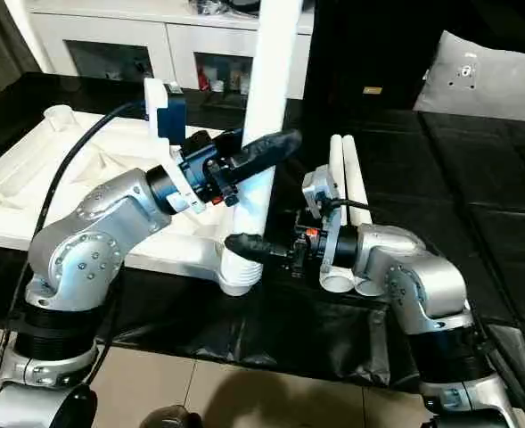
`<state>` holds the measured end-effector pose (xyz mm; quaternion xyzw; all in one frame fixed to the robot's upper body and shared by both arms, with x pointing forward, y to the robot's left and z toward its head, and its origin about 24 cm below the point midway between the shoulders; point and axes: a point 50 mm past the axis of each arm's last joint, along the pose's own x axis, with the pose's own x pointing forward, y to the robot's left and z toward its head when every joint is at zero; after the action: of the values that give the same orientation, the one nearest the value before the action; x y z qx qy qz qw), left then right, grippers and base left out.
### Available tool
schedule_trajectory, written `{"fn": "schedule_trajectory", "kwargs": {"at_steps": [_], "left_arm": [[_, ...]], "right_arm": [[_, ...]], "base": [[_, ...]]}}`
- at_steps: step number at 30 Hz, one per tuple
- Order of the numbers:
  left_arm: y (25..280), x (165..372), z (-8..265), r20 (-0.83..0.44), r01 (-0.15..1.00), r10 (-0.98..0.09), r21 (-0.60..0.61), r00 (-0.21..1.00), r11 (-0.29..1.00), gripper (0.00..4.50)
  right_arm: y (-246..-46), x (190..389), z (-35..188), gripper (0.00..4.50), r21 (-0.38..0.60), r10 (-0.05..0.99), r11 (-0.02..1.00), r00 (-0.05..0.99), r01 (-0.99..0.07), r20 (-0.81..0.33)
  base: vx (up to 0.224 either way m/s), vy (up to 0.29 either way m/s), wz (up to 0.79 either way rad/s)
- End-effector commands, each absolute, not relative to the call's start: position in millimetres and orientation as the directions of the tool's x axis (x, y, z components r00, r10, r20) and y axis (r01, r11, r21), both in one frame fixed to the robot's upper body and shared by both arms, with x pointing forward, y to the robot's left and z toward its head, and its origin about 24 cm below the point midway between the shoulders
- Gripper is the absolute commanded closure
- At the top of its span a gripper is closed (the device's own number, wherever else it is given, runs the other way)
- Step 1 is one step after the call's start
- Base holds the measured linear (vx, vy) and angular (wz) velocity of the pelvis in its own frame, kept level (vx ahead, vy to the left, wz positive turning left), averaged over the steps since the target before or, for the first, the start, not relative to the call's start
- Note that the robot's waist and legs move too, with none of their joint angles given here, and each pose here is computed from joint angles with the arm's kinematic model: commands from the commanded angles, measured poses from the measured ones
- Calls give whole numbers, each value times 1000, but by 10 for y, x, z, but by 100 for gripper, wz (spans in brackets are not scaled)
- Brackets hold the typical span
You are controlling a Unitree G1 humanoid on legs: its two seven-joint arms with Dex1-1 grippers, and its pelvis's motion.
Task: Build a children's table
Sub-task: Pick table leg
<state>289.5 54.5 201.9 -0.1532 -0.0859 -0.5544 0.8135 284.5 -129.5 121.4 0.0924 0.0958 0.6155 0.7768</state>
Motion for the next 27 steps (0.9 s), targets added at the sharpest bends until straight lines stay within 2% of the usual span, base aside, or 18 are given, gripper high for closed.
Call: {"fn": "schedule_trajectory", "kwargs": {"at_steps": [1, 12, 14, 18, 20, 22, 25, 27], "left_arm": [[504, 2868, 2057, 318, 939, -883, -134, 345, 318, 271], [462, 2864, 2033, 306, 942, -891, -122, 335, 312, 271], [461, 2864, 2034, 307, 942, -891, -122, 335, 312, 271], [458, 2862, 2035, 307, 943, -891, -119, 333, 311, 271], [457, 2860, 2035, 307, 943, -892, -119, 332, 311, 271], [456, 2860, 2035, 307, 943, -892, -119, 332, 310, 271], [452, 2856, 2031, 301, 944, -894, -115, 331, 310, 271], [450, 2856, 2036, 304, 944, -894, -119, 330, 308, 271]], "right_arm": [[-1270, 2862, 1245, 98, 236, 977, 213, 212, -948, -31], [-1213, 2838, 1234, 98, 250, 984, 174, 178, -953, -4], [-1210, 2837, 1230, 131, 251, 984, 171, 176, -953, -4], [-1202, 2834, 1218, 145, 259, 986, 164, 169, -952, -2], [-1201, 2833, 1213, 177, 263, 986, 162, 168, -951, 0], [-1201, 2833, 1212, 181, 264, 986, 161, 167, -951, 1], [-1199, 2832, 1210, 222, 271, 986, 157, 164, -950, 4], [-1198, 2829, 1207, 226, 274, 986, 156, 164, -949, 5]], "base": [[0, 0, 0], [0, 0, 0], [0, 0, 0], [0, 0, 0], [0, 0, 0], [0, 0, 0], [0, 0, 0], [0, 0, 0]]}}
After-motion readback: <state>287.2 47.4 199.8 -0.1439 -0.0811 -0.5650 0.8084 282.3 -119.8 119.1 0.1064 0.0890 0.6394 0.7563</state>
